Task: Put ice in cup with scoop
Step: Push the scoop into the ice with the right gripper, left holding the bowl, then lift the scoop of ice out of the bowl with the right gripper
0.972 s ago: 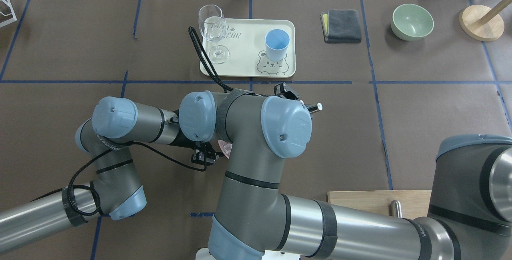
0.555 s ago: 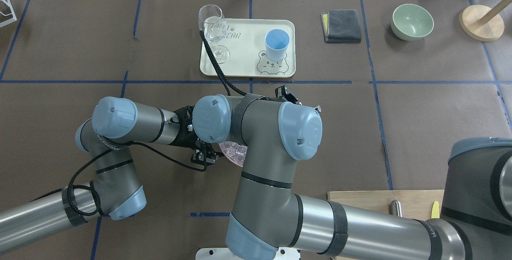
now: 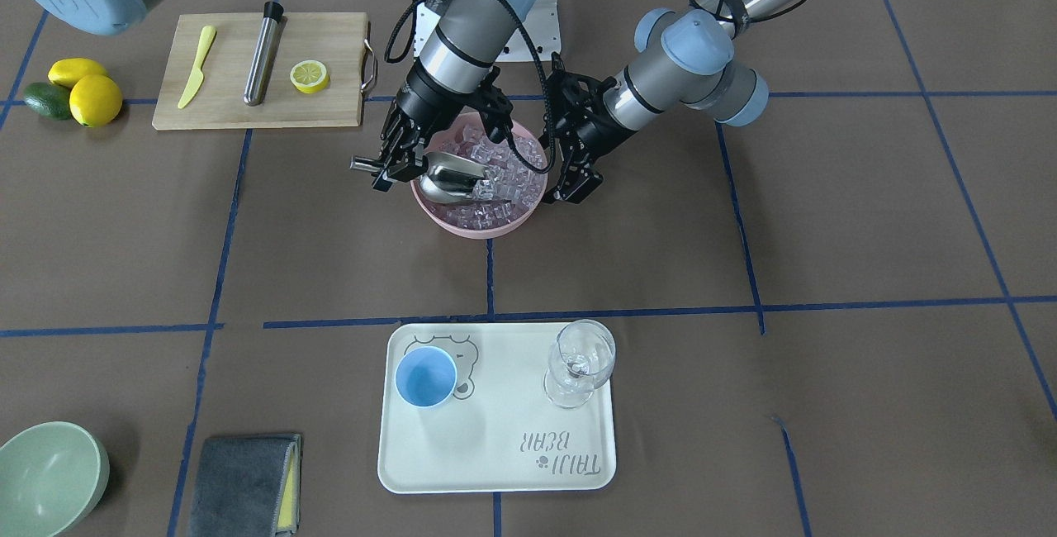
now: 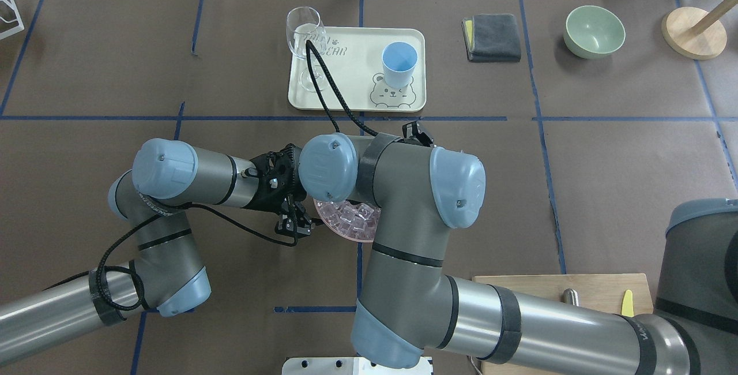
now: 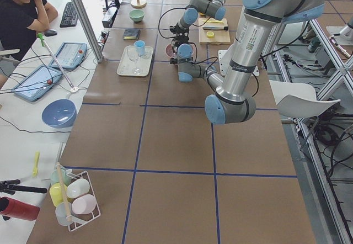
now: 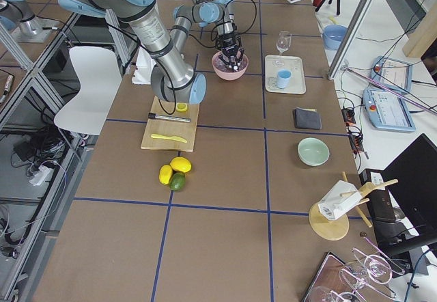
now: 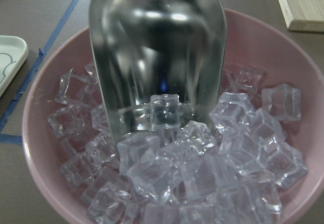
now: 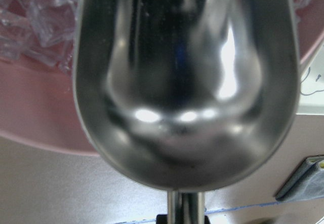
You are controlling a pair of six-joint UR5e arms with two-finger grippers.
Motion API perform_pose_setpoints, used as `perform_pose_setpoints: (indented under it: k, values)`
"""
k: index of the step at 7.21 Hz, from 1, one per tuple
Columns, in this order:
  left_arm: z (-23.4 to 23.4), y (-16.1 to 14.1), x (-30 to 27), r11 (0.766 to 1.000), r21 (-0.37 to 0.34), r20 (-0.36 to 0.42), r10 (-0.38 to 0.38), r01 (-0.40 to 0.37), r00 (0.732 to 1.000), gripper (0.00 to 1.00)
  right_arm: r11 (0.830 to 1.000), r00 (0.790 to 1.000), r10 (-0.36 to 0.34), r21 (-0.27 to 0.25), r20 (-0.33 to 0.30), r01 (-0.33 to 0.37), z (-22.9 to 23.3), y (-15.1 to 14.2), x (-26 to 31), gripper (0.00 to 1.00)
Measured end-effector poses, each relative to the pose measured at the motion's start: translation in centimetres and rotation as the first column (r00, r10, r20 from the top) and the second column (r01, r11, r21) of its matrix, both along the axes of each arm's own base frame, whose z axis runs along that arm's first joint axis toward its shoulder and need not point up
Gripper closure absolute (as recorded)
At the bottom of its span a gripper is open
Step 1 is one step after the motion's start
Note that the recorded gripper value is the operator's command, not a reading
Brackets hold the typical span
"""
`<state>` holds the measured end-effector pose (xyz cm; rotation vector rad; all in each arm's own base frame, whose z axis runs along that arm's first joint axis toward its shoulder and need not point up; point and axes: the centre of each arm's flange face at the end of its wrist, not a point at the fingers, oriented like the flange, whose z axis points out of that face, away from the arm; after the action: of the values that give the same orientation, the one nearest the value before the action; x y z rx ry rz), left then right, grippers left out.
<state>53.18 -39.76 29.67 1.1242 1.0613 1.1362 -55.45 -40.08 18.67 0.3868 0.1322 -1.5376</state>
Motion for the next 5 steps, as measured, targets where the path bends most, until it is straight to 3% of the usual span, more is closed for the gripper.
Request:
perform_pose_setpoints:
  k: [5]
  values:
    - [-0.2, -0.2, -0.2, 1.000, 0.010, -0.002, -0.003, 0.003, 1.000, 0.00, 1.000, 0.986, 0.009, -0.011, 0.169, -0.007, 4.2, -2.1, 2.4, 1.00]
